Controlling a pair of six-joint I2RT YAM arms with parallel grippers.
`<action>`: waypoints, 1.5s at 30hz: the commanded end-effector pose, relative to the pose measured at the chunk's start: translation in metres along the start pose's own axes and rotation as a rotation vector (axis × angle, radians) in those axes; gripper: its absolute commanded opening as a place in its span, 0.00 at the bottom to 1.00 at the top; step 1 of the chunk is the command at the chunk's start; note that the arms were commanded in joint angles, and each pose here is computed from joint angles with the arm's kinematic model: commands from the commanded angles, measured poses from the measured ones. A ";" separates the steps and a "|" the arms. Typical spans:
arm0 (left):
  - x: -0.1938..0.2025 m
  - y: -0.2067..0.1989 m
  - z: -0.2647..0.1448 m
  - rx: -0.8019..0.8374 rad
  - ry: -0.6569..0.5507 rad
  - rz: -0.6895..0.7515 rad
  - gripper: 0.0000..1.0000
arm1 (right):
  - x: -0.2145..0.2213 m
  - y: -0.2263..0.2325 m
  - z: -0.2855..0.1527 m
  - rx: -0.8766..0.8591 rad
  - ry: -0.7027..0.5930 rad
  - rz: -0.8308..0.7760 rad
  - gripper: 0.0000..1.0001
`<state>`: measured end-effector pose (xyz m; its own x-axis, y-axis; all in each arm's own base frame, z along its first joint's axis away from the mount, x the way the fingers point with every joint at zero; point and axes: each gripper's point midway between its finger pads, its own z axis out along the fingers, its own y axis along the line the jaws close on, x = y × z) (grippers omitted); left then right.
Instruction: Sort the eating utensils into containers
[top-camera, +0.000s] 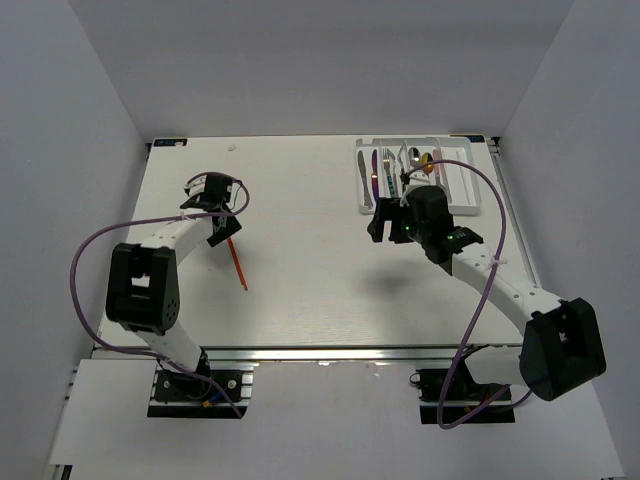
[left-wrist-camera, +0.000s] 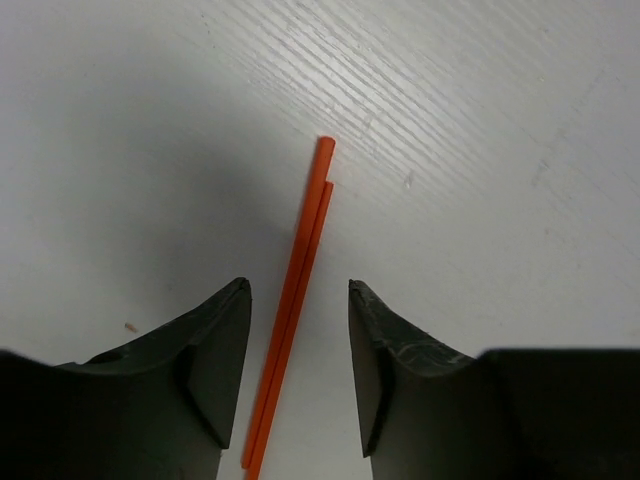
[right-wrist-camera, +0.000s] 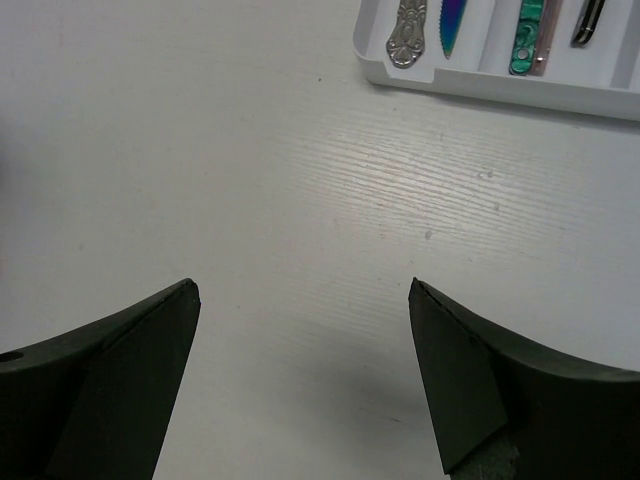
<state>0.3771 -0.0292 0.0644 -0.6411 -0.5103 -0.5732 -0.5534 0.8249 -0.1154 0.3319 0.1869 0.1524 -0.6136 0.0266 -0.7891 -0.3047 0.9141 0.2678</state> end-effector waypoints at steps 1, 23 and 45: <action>-0.027 -0.008 0.014 -0.005 -0.033 -0.055 0.52 | -0.014 0.017 -0.004 -0.055 -0.053 0.003 0.89; -0.023 -0.004 0.063 -0.119 0.016 -0.041 0.38 | 0.016 0.041 0.017 -0.074 0.039 -0.076 0.89; -0.021 0.027 0.028 -0.179 -0.015 -0.097 0.00 | 0.014 0.051 0.014 -0.128 0.012 -0.053 0.89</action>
<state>0.3943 0.0062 0.0198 -0.6210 -0.5692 -0.5389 -0.6872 0.7261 0.0249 0.3129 0.2298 0.1274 -0.6483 -0.0664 -0.7585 -0.3979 0.8789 0.2632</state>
